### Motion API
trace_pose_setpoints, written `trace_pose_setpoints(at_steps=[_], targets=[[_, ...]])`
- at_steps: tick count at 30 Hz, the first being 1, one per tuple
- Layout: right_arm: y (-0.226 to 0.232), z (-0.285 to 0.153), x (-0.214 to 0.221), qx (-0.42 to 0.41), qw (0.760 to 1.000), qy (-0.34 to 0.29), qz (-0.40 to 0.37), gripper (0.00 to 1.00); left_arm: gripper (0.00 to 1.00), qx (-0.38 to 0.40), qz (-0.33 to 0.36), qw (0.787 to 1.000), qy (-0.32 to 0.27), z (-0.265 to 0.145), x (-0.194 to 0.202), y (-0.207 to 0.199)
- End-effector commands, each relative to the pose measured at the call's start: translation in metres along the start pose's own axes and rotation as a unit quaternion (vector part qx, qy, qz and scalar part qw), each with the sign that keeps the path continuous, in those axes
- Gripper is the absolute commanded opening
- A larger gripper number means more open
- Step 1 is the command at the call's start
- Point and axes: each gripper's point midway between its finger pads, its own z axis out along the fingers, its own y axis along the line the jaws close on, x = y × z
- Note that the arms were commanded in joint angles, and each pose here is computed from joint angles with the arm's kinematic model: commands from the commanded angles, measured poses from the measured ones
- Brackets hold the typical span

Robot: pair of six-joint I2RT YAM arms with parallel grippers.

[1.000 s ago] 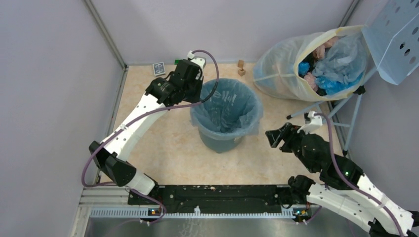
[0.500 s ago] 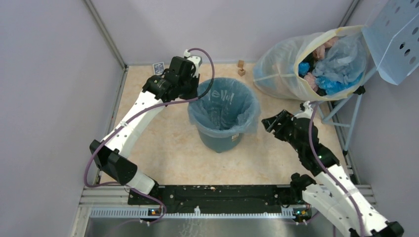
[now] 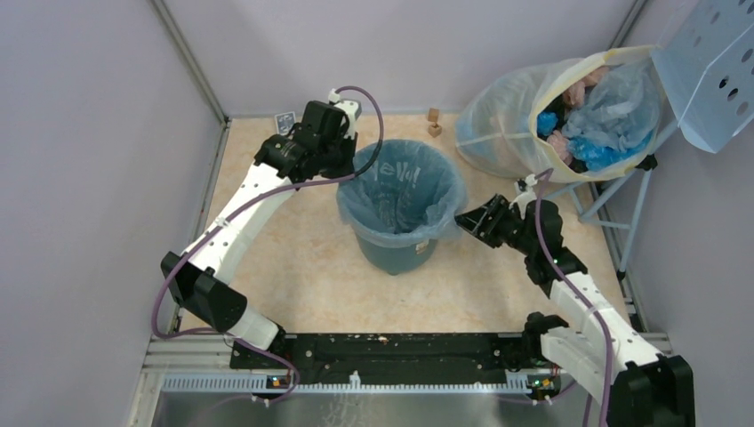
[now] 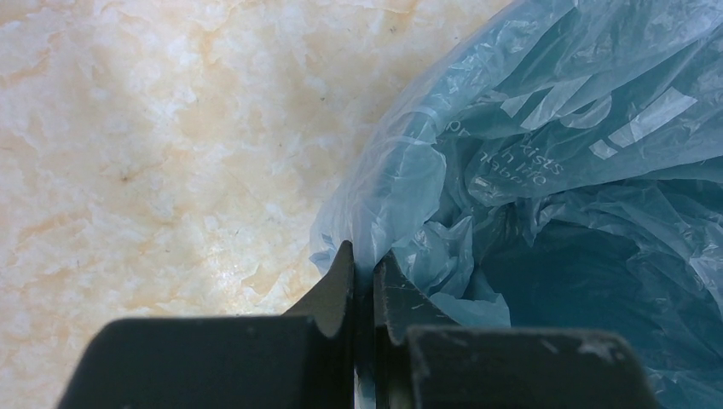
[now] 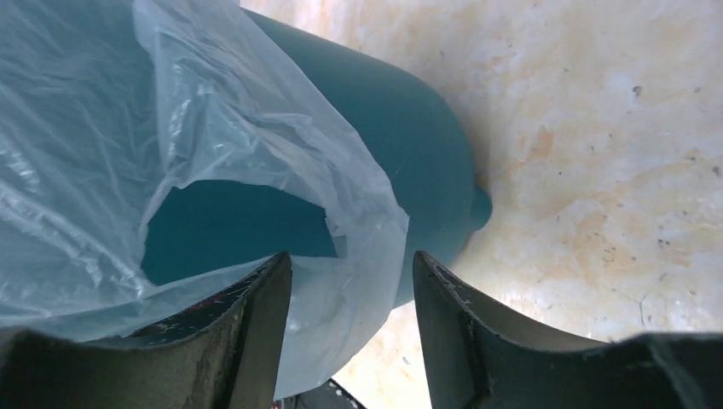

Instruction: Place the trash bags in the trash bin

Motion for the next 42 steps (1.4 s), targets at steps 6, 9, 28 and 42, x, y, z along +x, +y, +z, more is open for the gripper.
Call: trace_pose_setpoints(at_steps=[6,9,28,42], targets=[[-0.022,0.029,0.025,-0.026,0.998,0.056,0.010,0.42,0.00,-0.019,-0.022,0.999,-0.017,0.009,-0.010,0.017],[-0.036,0.034,0.034,-0.012,0.998,0.066,0.011,0.42,0.00,-0.023,-0.032,0.999,-0.014,0.011,-0.008,0.022],[-0.033,-0.043,-0.050,0.133,0.968,-0.120,-0.173,0.84,0.01,-0.032,-0.123,0.990,-0.055,0.048,-0.059,0.050],[-0.030,-0.075,-0.063,0.131,0.942,-0.194,-0.242,0.83,0.89,0.063,-0.115,0.985,-0.117,0.038,-0.113,0.017]])
